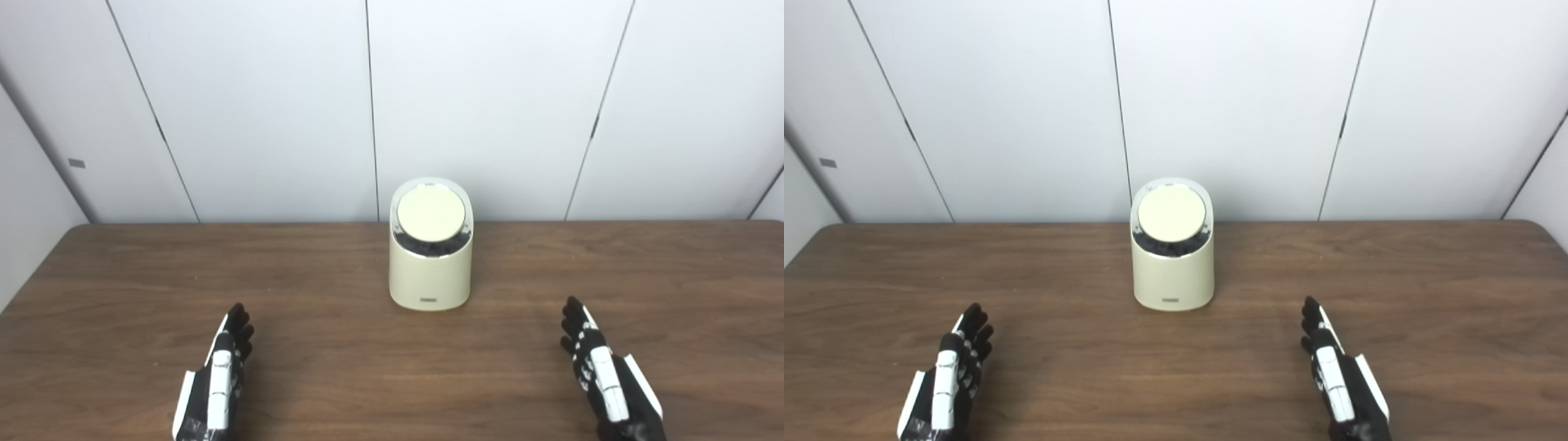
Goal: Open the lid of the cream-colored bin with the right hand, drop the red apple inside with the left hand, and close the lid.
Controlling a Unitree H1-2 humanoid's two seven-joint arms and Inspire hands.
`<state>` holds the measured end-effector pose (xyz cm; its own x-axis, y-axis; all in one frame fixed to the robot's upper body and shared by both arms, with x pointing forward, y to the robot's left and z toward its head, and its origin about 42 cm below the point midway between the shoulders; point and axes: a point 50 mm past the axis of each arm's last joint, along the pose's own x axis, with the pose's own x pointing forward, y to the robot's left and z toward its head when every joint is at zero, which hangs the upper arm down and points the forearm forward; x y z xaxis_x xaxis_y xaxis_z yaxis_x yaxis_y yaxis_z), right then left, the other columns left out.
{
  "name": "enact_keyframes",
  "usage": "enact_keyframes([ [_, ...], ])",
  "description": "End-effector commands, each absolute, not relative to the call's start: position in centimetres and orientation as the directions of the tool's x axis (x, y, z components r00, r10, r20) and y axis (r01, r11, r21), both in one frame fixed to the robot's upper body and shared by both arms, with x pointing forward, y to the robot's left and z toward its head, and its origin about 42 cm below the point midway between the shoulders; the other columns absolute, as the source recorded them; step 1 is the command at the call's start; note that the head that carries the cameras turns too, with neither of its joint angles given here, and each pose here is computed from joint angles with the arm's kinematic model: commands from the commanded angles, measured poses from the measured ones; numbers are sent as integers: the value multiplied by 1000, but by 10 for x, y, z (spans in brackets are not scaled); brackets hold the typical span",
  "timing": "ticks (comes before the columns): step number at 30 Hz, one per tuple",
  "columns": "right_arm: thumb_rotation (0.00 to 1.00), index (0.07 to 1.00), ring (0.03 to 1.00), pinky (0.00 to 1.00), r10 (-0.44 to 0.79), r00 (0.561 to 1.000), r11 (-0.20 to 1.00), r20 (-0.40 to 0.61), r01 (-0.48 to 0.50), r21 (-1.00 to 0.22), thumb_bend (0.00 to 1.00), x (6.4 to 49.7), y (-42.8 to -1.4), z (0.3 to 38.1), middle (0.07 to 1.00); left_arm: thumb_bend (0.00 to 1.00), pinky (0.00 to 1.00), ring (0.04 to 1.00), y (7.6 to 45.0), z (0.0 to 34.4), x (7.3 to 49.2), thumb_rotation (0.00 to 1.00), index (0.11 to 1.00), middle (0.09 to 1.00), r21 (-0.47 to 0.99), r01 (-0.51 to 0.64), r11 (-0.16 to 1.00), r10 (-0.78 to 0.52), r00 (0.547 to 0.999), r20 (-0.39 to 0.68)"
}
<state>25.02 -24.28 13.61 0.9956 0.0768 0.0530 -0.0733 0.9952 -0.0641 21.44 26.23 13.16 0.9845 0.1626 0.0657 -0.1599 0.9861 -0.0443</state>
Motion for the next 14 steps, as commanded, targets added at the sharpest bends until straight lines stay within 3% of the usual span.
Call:
enact_keyframes([
  [1,1000,987,1000,1000,72,990,996,122,-65,-64,575,252,-245,145,1000,532,1000,978,268,133,205,971,994,981,-5,-163,987,162,983,90],
  [14,1000,990,1000,1000,64,990,998,123,-64,-3,615,262,-248,144,1000,541,1000,975,269,131,214,947,982,976,-16,-156,988,157,984,89],
])
